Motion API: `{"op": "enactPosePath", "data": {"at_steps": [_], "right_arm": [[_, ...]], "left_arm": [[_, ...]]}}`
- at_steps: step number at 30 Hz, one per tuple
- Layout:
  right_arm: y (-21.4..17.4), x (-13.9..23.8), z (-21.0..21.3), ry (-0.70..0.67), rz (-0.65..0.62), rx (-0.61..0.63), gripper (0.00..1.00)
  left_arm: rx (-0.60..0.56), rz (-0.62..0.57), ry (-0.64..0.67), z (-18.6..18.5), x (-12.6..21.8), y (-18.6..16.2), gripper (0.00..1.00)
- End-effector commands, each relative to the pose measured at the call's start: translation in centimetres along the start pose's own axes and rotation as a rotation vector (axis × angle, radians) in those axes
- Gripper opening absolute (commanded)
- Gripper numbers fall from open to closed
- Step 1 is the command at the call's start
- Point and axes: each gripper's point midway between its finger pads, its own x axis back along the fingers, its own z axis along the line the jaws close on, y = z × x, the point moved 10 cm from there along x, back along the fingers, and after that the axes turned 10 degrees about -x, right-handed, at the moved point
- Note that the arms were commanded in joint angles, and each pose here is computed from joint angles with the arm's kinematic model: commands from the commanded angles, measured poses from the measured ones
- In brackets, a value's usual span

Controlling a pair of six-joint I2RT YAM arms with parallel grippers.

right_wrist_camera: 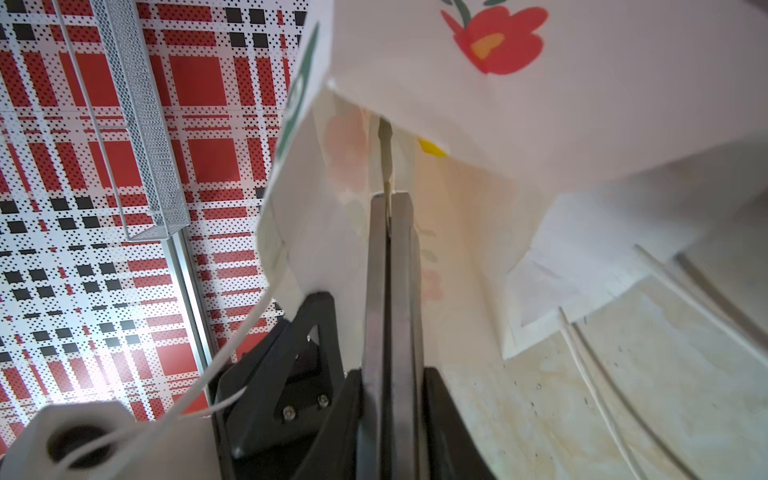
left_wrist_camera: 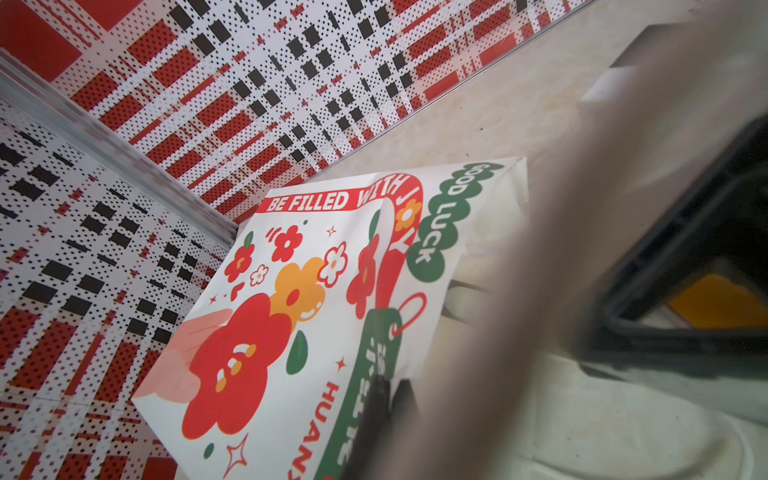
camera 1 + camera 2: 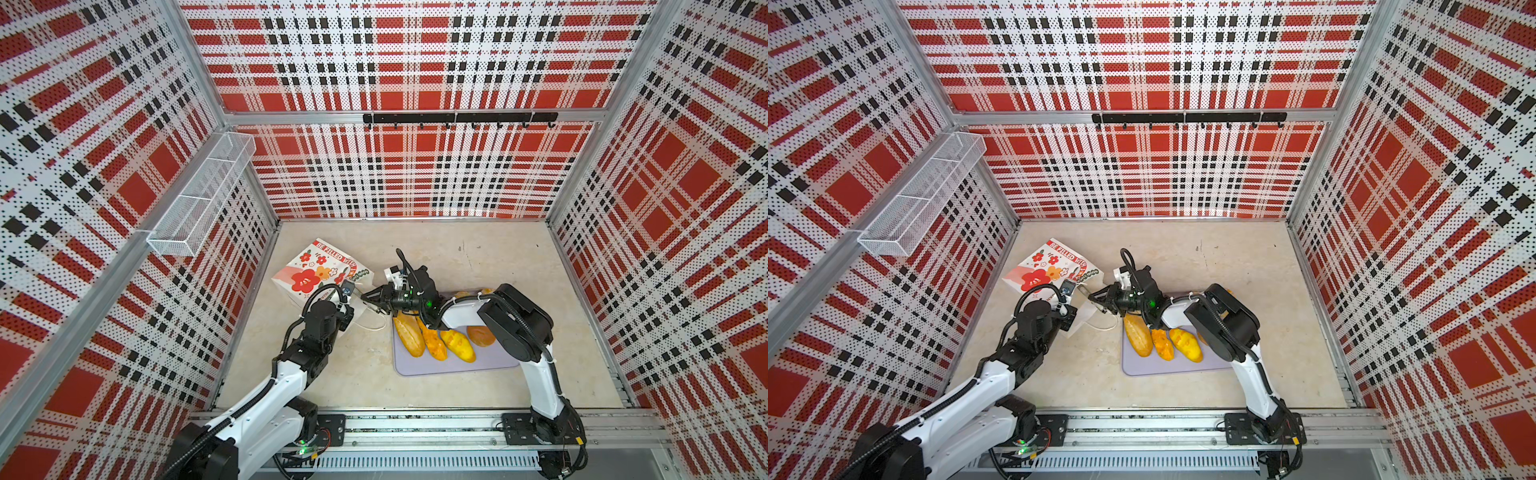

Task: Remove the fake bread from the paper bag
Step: 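Pull the yellow roll out of the bag with the right gripper's tongs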

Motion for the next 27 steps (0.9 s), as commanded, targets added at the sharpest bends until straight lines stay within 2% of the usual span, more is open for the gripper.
{"op": "enactPosePath", "data": {"at_steps": [1,12,27], "right_arm": [[-1.4,1.2,3.3,0.108,0.012,0.101,0.00],[-2.8,3.2,1.5,0.074,-0.013,0.092,0.00],[-4.6,6.3,3.6,0.037,-0.051,0.157,0.00]], "left_arm": [[0.077,-0.048,0.062,1.6,-0.1,1.3,0.00],[0.109,-0.069,0.055,1.8,-0.5,1.7,0.00],[0.187,-0.081,0.077,2.1,-0.3,2.5,0.00]]}}
